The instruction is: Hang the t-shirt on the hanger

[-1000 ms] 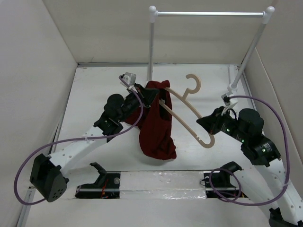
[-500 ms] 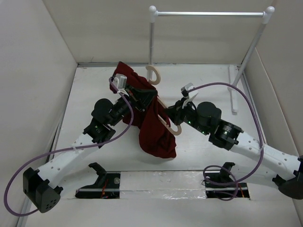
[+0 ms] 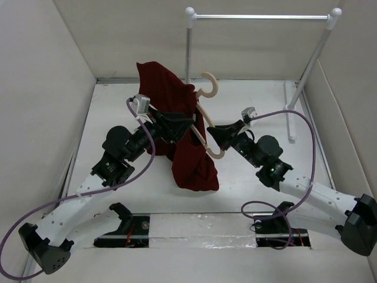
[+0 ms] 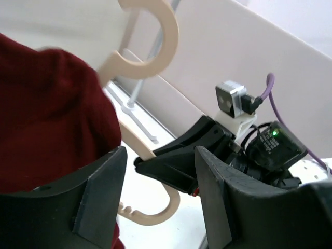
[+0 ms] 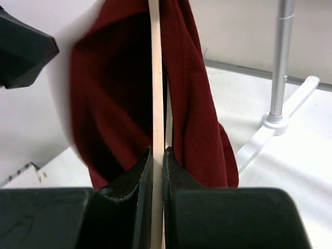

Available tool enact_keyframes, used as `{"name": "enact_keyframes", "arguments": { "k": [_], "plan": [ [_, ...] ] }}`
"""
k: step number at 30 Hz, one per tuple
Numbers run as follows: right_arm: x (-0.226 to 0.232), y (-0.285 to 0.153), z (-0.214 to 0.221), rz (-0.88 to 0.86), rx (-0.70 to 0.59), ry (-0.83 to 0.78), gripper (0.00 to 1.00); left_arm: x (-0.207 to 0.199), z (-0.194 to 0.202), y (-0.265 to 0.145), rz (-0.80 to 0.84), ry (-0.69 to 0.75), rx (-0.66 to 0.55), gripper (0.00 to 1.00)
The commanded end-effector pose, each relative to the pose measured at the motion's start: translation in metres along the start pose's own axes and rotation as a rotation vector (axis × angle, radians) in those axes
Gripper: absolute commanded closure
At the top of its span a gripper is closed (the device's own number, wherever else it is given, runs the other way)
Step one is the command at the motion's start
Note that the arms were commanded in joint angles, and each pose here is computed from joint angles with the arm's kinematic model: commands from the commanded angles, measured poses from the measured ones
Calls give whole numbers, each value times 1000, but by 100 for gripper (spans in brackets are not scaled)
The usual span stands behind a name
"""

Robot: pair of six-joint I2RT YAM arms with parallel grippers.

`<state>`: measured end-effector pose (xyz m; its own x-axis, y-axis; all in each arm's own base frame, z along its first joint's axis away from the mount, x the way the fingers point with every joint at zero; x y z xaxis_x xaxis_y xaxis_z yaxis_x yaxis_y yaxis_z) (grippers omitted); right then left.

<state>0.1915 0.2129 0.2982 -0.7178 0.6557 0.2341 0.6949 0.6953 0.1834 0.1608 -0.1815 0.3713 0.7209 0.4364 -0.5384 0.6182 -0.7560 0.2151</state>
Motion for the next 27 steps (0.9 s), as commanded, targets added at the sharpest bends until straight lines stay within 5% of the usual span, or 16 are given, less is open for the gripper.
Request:
{"name": "enact_keyframes", "arguments": {
  "k": [1,7,22,27],
  "plan": [
    [8,-8,-40,-134,-291,38,100,-22,-35,-12,-5,39,-123,47],
    [9,-21,-31,-126,-280,24,100,-15,-60,-23,-211,-6,-328,48],
    [19,-44,-34,-149,-286,22,100,5,-68,53,-379,35,-244,45],
    [21,-43,-35,-151,-280,16,100,11,-58,61,-362,-4,-239,54]
  ]
}}
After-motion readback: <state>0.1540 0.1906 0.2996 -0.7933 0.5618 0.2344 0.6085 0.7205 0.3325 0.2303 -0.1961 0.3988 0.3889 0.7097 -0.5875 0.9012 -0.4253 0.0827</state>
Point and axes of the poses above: each gripper's point midway between its finger pads, its own y axis out along the fingers, its own x axis along the line the jaws close on, z = x × y, the point moved 10 cm from there along -y, back along the fingers, and after that the axes turned 4 degrees about -y, right-handed, at the moved point
